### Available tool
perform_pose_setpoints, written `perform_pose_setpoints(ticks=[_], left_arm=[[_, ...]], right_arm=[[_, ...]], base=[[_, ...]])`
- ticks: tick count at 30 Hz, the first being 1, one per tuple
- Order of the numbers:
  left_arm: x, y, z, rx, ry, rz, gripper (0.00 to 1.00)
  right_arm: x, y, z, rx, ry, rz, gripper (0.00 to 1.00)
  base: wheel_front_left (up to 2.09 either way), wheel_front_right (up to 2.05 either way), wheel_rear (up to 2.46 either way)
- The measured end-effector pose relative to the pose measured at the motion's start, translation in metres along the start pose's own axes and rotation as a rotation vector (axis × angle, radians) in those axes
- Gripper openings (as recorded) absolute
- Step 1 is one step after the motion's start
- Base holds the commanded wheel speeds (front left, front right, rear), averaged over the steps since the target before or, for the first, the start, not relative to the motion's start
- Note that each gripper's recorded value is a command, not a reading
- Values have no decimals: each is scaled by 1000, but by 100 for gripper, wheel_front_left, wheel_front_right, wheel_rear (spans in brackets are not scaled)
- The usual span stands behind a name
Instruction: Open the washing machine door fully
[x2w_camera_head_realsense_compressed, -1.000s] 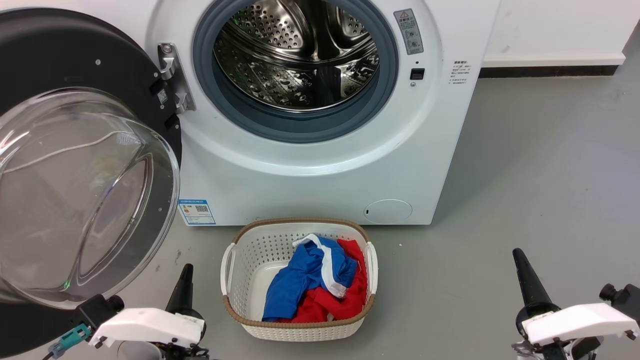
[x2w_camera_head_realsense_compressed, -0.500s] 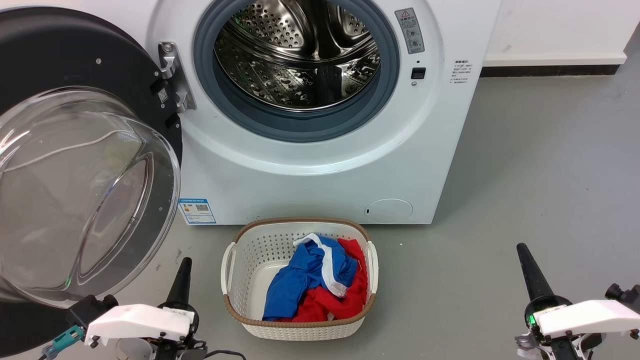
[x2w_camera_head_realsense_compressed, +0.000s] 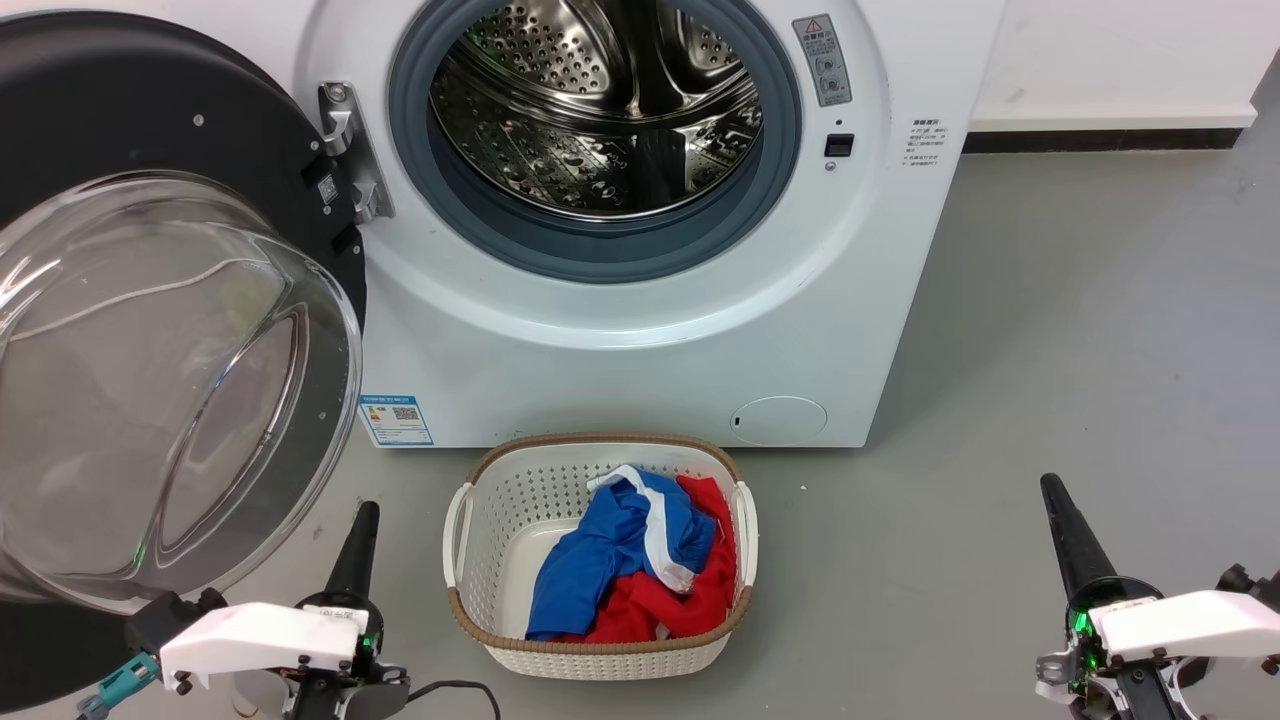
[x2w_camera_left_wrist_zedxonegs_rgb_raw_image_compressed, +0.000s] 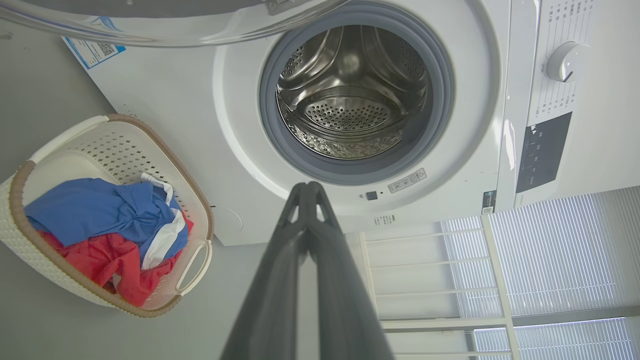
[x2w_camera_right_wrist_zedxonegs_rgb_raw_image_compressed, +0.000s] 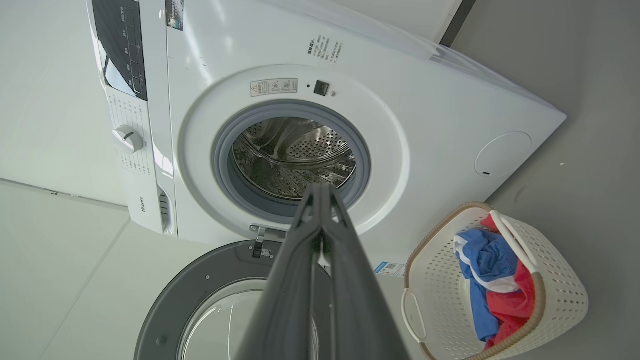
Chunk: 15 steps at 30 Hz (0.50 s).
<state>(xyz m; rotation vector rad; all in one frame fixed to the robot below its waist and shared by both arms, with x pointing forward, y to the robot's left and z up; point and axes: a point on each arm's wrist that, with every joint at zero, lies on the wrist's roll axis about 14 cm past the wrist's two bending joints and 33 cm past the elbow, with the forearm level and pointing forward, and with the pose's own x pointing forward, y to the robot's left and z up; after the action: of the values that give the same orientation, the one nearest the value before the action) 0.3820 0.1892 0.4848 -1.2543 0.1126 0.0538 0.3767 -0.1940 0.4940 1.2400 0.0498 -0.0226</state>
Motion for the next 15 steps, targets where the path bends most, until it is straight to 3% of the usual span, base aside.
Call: perform_pose_setpoints(ticks=[15], left_arm=[[1,-5,7,-131,-15,-34,0]], right_arm=[[4,3,4,137,-8,13,0]], base=[[0,0,0]])
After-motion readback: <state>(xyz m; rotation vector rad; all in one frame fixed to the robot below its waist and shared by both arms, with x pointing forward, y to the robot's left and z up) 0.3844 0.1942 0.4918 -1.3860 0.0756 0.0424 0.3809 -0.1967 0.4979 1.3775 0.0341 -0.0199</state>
